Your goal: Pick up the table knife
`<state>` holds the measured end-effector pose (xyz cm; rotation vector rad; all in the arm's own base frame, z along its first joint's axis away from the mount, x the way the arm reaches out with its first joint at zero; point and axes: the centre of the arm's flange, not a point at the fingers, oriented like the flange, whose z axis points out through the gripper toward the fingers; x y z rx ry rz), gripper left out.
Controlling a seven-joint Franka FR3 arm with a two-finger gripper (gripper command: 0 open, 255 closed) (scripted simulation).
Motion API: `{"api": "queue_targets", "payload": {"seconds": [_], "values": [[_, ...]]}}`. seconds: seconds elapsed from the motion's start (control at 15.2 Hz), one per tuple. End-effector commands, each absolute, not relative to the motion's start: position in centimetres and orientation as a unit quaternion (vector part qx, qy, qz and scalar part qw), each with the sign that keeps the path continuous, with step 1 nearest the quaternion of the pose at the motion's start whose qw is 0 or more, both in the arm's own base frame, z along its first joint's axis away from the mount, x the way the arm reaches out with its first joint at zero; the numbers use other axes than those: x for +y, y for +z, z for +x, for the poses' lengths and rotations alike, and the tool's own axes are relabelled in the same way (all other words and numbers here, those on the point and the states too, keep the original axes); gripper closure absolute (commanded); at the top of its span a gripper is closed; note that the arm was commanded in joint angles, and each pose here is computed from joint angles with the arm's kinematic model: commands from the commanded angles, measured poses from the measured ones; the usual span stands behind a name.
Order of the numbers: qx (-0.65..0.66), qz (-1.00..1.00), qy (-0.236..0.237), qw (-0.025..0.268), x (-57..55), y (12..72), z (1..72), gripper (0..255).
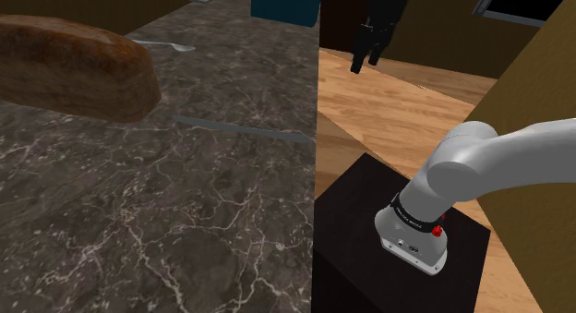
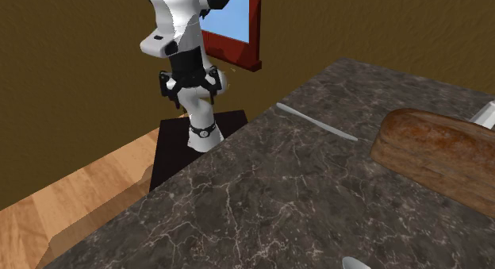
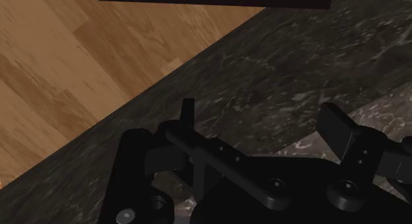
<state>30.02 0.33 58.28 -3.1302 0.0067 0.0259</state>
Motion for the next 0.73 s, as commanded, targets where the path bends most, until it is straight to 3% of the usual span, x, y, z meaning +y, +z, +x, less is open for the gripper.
{"api": "queue_targets", "payload": {"seconds": [0.0, 0.66], "values": [[0.002, -1.0, 0.008, 0.006, 0.3, 58.3, 30.0, 0], [-0.123, -0.992, 0.015, 0.001, 13.1, 58.0, 34.3, 0]]}}
